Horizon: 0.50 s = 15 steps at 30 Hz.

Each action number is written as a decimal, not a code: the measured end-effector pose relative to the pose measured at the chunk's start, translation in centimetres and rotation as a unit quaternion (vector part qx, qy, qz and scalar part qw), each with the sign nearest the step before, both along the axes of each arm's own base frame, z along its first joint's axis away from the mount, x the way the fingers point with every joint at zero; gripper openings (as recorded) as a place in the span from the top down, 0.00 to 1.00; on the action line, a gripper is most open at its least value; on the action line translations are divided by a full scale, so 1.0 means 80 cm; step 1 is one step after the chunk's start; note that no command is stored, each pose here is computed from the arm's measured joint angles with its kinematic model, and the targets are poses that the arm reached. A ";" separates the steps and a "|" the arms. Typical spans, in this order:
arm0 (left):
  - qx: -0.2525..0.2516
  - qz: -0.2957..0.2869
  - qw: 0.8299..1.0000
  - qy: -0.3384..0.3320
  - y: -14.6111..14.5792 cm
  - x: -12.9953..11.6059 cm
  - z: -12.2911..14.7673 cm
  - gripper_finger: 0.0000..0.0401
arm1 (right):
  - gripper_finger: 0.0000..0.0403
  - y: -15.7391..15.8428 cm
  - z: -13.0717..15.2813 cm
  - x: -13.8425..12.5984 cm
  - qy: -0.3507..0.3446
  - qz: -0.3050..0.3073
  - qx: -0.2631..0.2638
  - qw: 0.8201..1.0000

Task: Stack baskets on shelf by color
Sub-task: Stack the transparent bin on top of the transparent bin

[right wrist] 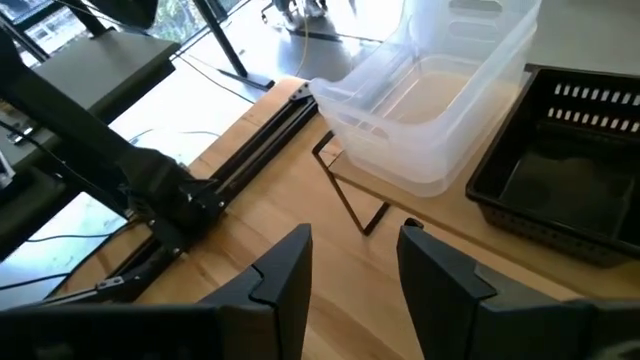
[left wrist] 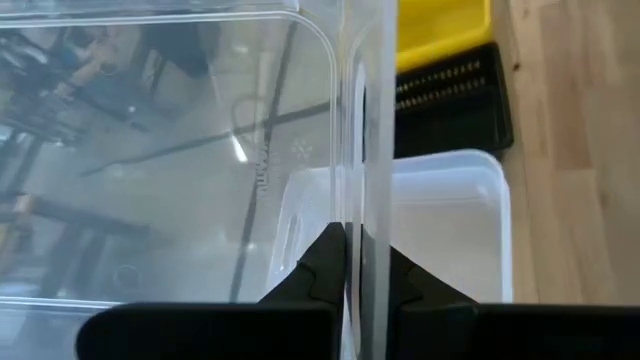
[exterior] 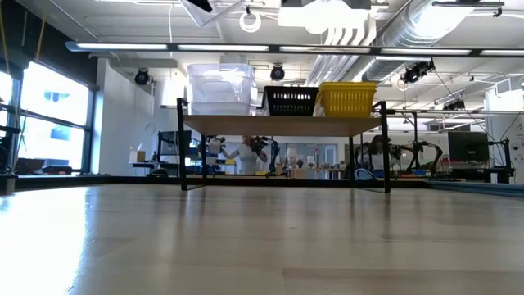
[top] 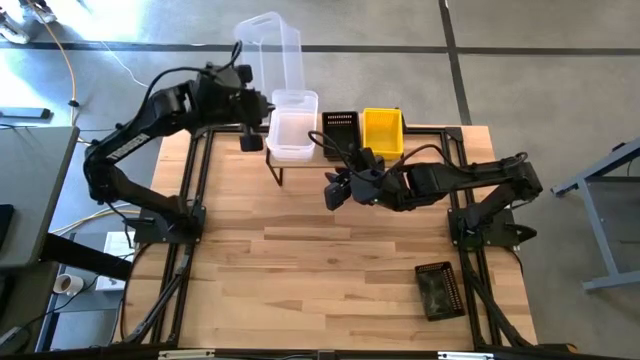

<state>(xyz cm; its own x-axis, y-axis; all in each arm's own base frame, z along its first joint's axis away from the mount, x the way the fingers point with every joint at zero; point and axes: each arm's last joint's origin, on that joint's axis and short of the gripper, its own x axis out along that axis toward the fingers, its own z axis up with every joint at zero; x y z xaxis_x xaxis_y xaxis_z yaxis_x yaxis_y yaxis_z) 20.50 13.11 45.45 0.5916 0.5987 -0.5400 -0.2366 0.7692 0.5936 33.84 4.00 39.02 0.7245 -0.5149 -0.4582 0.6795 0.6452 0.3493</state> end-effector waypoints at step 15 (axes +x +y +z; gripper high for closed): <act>-0.090 -0.001 0.996 0.015 0.032 0.001 -0.024 1.00 | 0.67 -0.041 -0.005 0.003 0.036 0.022 0.023 0.999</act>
<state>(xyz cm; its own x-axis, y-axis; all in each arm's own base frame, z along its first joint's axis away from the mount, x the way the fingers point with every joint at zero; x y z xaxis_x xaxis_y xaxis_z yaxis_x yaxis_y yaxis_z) 20.58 15.67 43.53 0.5744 0.4894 -0.6562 -0.2187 0.8642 0.4531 34.08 0.71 38.62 0.7106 -0.4605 -0.5320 0.6752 0.6591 0.3312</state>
